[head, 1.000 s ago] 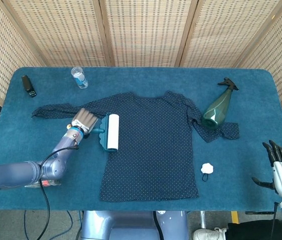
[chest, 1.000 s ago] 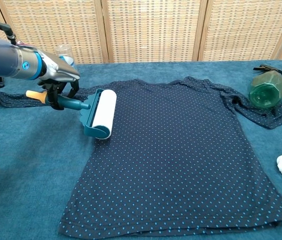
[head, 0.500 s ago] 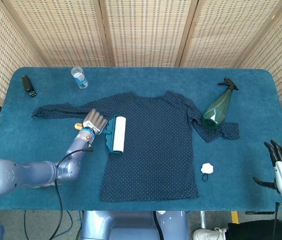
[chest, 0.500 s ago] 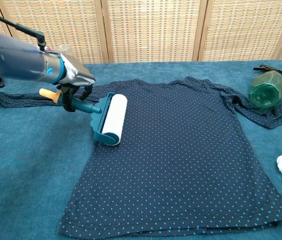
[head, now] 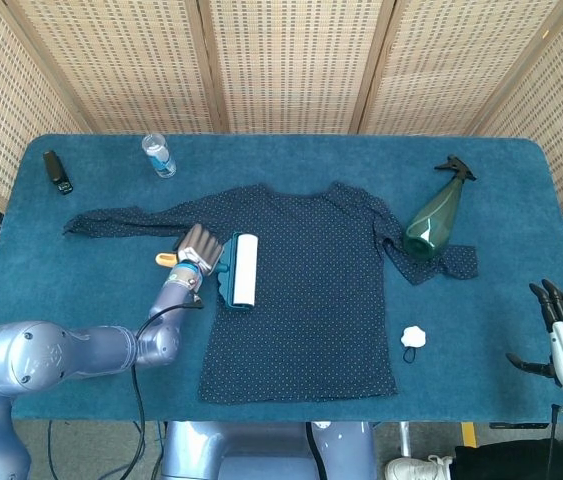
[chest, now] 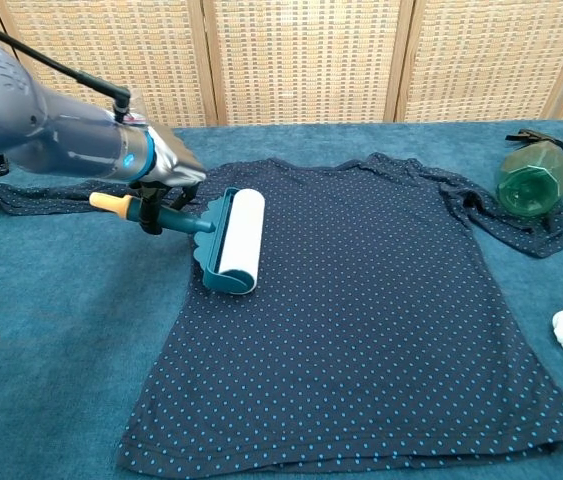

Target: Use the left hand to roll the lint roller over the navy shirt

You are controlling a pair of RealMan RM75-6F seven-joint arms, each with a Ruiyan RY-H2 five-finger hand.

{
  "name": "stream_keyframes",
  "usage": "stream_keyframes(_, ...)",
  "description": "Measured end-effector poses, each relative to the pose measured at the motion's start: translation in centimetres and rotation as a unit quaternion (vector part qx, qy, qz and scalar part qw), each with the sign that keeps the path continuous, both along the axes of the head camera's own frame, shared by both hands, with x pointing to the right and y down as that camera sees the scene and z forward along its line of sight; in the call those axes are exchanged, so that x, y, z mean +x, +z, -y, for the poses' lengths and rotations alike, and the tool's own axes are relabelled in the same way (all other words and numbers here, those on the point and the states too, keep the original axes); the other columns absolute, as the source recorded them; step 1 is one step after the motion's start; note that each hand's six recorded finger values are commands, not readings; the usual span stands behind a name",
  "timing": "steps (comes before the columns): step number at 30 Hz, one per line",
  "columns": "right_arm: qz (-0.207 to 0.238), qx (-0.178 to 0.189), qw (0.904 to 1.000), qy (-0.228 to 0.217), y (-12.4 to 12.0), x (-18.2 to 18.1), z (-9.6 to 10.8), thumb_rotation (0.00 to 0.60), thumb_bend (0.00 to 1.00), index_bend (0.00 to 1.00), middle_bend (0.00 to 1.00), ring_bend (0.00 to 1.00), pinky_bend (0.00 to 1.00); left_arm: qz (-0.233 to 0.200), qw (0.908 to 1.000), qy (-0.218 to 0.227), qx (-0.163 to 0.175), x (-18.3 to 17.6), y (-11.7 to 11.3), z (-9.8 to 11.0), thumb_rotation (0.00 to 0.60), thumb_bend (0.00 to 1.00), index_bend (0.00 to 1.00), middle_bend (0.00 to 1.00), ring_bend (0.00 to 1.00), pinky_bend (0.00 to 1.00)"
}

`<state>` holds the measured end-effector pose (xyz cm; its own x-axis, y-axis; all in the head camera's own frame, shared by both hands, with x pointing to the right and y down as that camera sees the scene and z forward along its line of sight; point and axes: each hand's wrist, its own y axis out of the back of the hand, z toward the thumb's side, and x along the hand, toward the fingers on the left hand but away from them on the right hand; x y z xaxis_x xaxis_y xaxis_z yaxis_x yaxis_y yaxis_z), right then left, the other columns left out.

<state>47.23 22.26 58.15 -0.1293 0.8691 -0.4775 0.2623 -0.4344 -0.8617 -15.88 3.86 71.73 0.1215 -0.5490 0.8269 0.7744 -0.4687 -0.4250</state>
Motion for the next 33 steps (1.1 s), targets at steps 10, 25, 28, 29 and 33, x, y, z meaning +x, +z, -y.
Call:
stream_keyframes(10, 0.007, -0.001, 1.0000, 0.006, 0.0, 0.2, 0.1, 0.600, 0.05, 0.00, 0.00, 0.00, 0.00, -0.001, 0.9999, 0.010, 0.001, 3.4, 0.0, -0.4, 0.600, 0.52, 0.85, 0.89, 0.73, 0.63)
stream_keyframes(25, 0.013, -0.002, 0.9999, 0.009, -0.1, 0.4, 0.1, 0.600, 0.05, 0.00, 0.00, 0.00, 0.00, -0.002, 0.9999, 0.017, 0.002, 7.7, 0.5, -1.0, 0.600, 0.52, 0.85, 0.89, 0.73, 0.63)
stream_keyframes(28, 0.012, -0.003, 0.9999, 0.008, -0.1, 0.3, 0.0, 0.600, 0.05, 0.00, 0.00, 0.00, 0.00, 0.002, 0.9998, 0.021, 0.002, 8.0, 0.6, -1.2, 0.600, 0.52, 0.85, 0.89, 0.73, 0.63)
stream_keyframes(29, 0.012, -0.003, 0.9999, 0.007, -0.1, 0.3, 0.0, 0.600, 0.05, 0.00, 0.00, 0.00, 0.00, 0.004, 0.9998, 0.021, 0.002, 7.9, 0.6, -1.2, 0.600, 0.52, 0.85, 0.89, 0.73, 0.63)
stream_keyframes(33, 0.012, -0.005, 0.9999, 0.004, 0.0, 0.1, -0.1, 0.600, 0.05, 0.00, 0.00, 0.00, 0.00, 0.012, 0.9998, 0.018, 0.005, 6.9, 0.5, -1.0, 0.600, 0.52, 0.85, 0.89, 0.73, 0.63)
